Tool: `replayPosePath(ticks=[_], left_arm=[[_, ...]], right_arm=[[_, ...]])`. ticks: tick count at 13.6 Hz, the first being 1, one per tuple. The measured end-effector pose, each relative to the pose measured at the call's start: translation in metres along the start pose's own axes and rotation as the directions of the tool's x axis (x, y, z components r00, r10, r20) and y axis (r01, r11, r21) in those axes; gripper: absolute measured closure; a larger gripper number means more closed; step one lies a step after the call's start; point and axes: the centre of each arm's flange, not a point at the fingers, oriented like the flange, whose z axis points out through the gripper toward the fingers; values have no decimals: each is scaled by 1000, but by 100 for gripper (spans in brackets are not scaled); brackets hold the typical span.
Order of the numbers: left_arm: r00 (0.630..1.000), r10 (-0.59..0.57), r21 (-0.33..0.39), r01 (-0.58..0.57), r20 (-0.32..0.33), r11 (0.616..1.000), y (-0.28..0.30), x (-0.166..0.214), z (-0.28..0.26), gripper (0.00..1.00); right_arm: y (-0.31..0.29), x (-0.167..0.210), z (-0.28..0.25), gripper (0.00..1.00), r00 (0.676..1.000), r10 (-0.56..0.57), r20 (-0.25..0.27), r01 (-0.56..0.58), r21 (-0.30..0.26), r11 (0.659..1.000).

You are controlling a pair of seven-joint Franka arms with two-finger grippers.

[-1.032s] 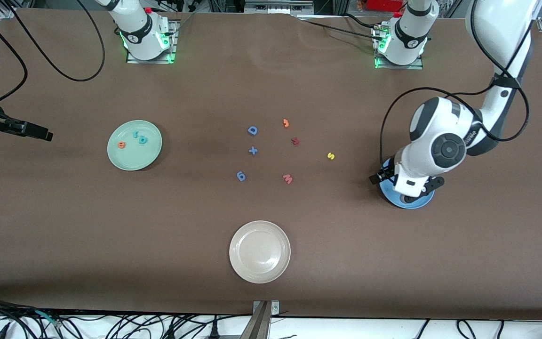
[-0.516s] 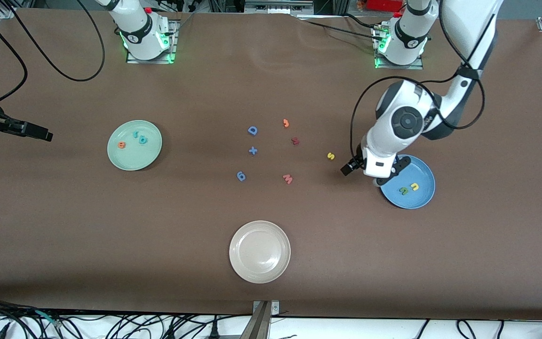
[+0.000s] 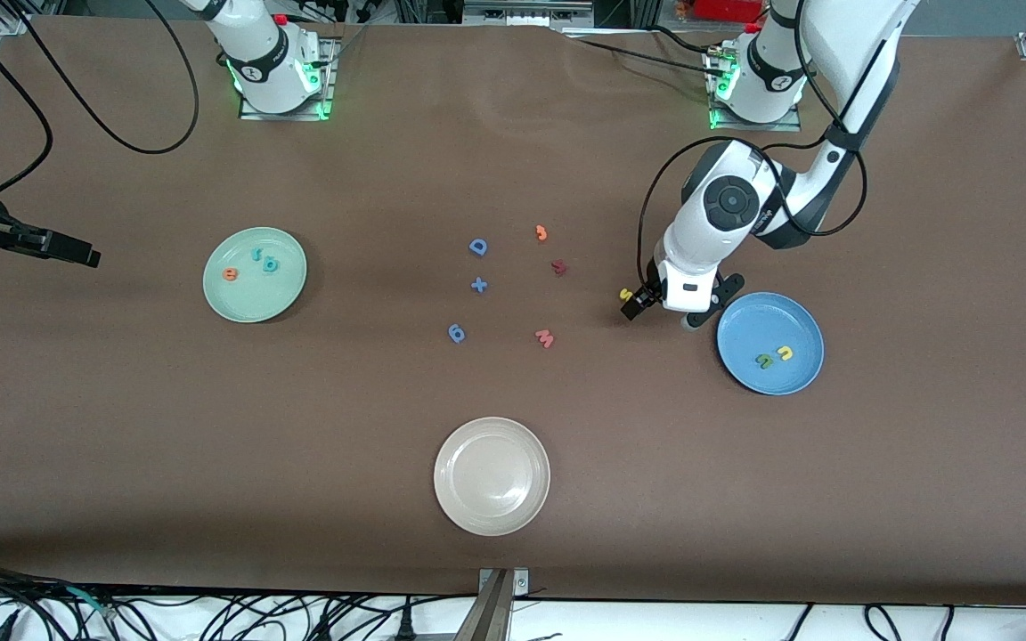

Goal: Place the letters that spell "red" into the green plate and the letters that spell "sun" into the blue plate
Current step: 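Move the left gripper back over the yellow s letter, then lower the left gripper and grasp the yellow s letter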

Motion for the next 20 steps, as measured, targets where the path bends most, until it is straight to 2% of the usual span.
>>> replayPosePath(ticks=[7,14,20], left_arm=[[998,-13,8,13,-58,1000,-5,-26,37,0],[999,-5,38,6,-41,999,-10,-36,63,0],[999,8,43,-6,-37,999,-9,-43,66,4]], right_arm=[[-1,0,0,0,1000,-1,1,1,0,1000],[-1,0,0,0,1000,-2,0,2,0,1000],[-1,0,-1,0,1000,-3,-2,3,0,1000]])
